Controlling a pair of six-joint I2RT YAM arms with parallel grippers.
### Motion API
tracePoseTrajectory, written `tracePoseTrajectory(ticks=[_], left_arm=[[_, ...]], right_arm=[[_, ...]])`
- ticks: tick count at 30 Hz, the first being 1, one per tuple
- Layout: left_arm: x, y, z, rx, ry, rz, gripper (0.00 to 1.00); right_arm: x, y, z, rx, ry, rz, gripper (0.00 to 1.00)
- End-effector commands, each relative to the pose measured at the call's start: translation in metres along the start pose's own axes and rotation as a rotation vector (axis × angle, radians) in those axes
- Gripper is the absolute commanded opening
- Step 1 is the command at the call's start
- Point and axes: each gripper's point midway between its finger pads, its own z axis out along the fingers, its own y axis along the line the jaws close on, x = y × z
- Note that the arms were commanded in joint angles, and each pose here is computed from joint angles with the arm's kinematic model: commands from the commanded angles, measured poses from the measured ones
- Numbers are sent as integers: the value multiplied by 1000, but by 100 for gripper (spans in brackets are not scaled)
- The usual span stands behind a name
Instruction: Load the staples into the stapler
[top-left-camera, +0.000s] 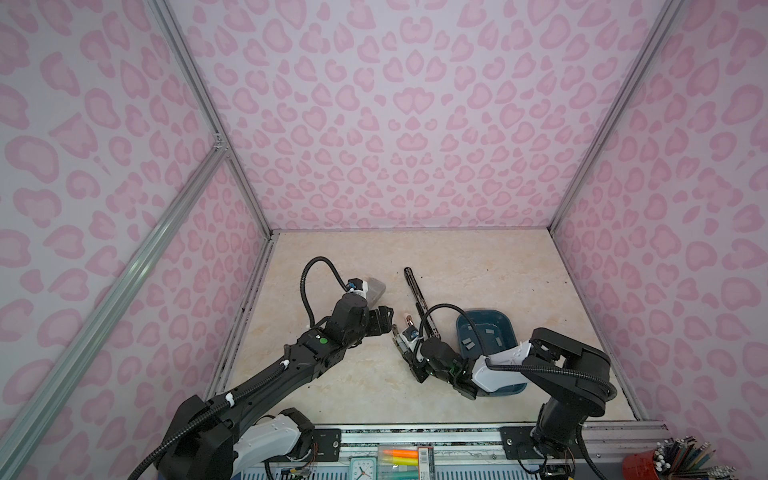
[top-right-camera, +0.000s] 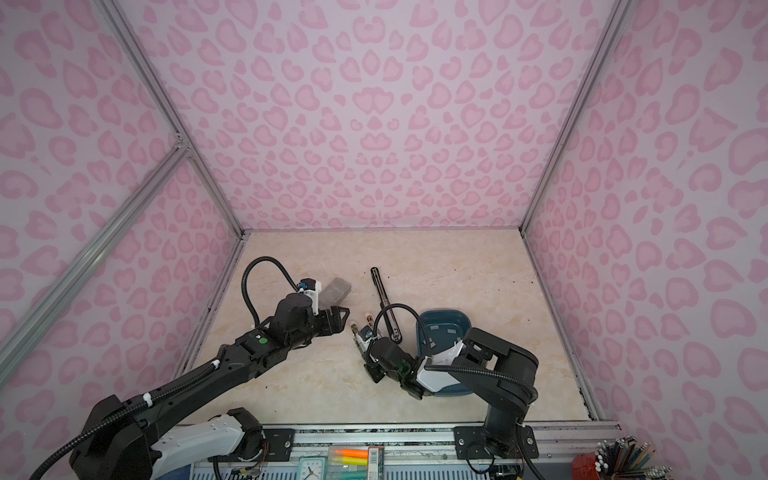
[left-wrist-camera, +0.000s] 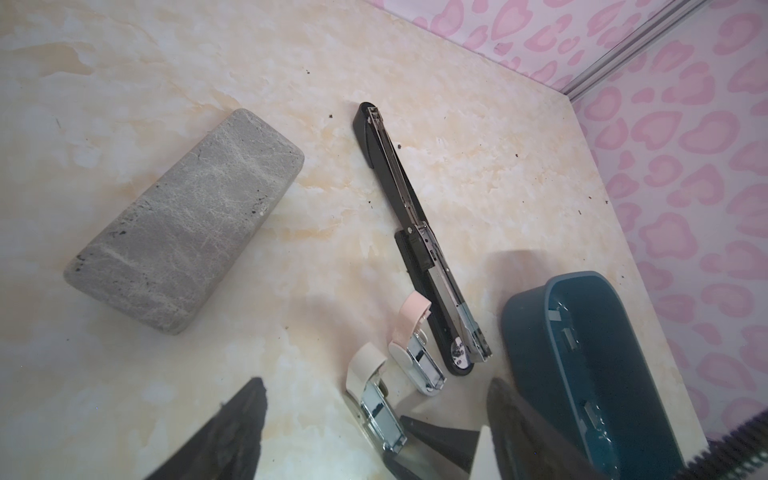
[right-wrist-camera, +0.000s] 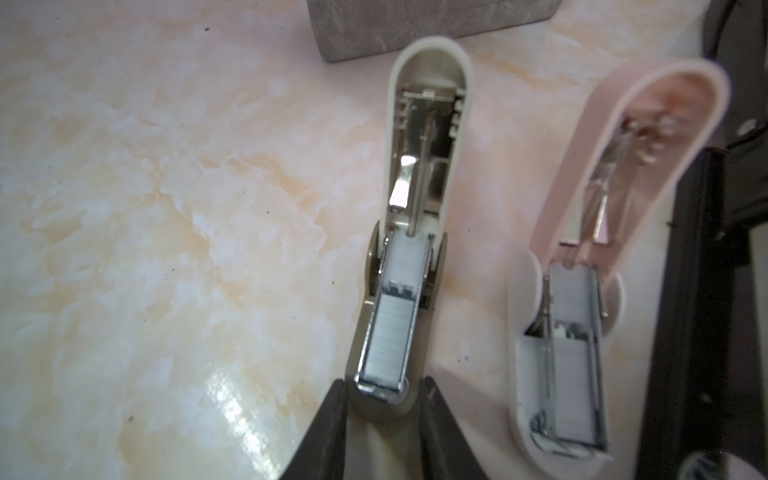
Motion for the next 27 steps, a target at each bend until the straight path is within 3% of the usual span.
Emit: tracePoseTrajectory(ticks=[1,15,27], left_arm=[[-8,-2,-1,12,-38,-4,84],[-9,4,-11,-6,-69,-3,84],[-11,13,-16,-40,-100,-8,84]], right_arm=[[16,-6,3,35,56,5,30],[19,-5,8,50,74,-7,41],[19,-10,11,84,88,-9,29]])
